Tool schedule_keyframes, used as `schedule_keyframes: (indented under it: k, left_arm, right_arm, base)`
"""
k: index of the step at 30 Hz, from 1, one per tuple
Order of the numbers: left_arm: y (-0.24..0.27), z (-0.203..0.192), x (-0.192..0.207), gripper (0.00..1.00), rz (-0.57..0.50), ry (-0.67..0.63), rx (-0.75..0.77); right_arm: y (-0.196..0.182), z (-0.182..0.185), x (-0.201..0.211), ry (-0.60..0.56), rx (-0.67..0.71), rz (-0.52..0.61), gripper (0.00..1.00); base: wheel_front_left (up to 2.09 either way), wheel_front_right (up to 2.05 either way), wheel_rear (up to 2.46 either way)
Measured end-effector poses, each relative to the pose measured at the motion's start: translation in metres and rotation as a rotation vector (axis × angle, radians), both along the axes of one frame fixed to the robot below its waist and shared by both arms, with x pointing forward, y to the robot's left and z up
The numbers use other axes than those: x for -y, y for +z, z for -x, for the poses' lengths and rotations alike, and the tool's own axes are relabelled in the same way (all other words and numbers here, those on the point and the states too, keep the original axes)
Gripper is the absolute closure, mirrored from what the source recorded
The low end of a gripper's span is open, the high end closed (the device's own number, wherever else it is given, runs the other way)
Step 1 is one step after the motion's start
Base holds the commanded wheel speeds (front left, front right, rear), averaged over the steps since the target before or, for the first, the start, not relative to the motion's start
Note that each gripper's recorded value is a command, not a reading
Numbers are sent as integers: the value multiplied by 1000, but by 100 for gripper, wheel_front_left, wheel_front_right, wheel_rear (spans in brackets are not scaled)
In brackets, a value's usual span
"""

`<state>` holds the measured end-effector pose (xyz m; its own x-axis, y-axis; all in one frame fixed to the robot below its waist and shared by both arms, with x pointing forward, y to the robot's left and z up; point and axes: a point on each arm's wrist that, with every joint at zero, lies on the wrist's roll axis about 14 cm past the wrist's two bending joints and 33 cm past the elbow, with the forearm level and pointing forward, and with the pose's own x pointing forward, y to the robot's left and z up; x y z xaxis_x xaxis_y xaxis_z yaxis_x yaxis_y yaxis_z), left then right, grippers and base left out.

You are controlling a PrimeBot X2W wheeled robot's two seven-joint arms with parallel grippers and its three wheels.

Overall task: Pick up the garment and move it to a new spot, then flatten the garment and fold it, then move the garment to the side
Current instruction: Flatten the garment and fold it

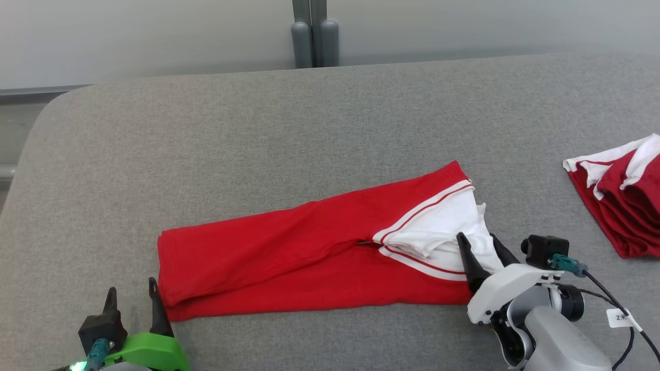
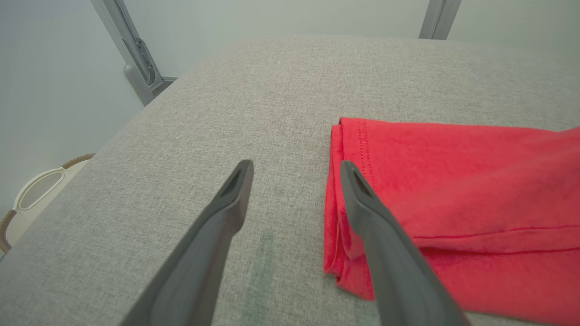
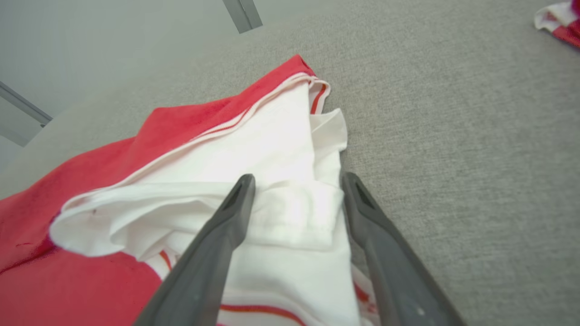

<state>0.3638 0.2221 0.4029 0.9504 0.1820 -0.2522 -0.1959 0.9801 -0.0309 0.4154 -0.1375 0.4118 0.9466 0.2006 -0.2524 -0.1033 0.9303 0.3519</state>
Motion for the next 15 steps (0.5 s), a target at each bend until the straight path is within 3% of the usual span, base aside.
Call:
schedule_keyframes:
  k: [8, 9, 10, 11, 15]
  left_arm:
    - [-2, 9, -7, 0, 16, 43, -6]
    - [-2, 9, -8, 0, 16, 44, -7]
    - [-3, 9, -8, 0, 16, 46, -10]
    - [-4, 9, -8, 0, 16, 45, -11]
    - [-4, 8, -4, 0, 19, 32, -14]
  right_arm:
    - [-29, -1, -22, 57, -112, 24, 0]
    - [-31, -1, -24, 61, -119, 20, 24]
    - [-32, -1, -28, 74, -124, 23, 87]
    - [-33, -2, -30, 74, -128, 15, 100]
    - [-33, -4, -33, 77, -130, 1, 100]
  base:
    - [0, 0, 0]
    - [0, 0, 0]
    - [0, 0, 0]
    - [0, 0, 0]
    - [0, 0, 0]
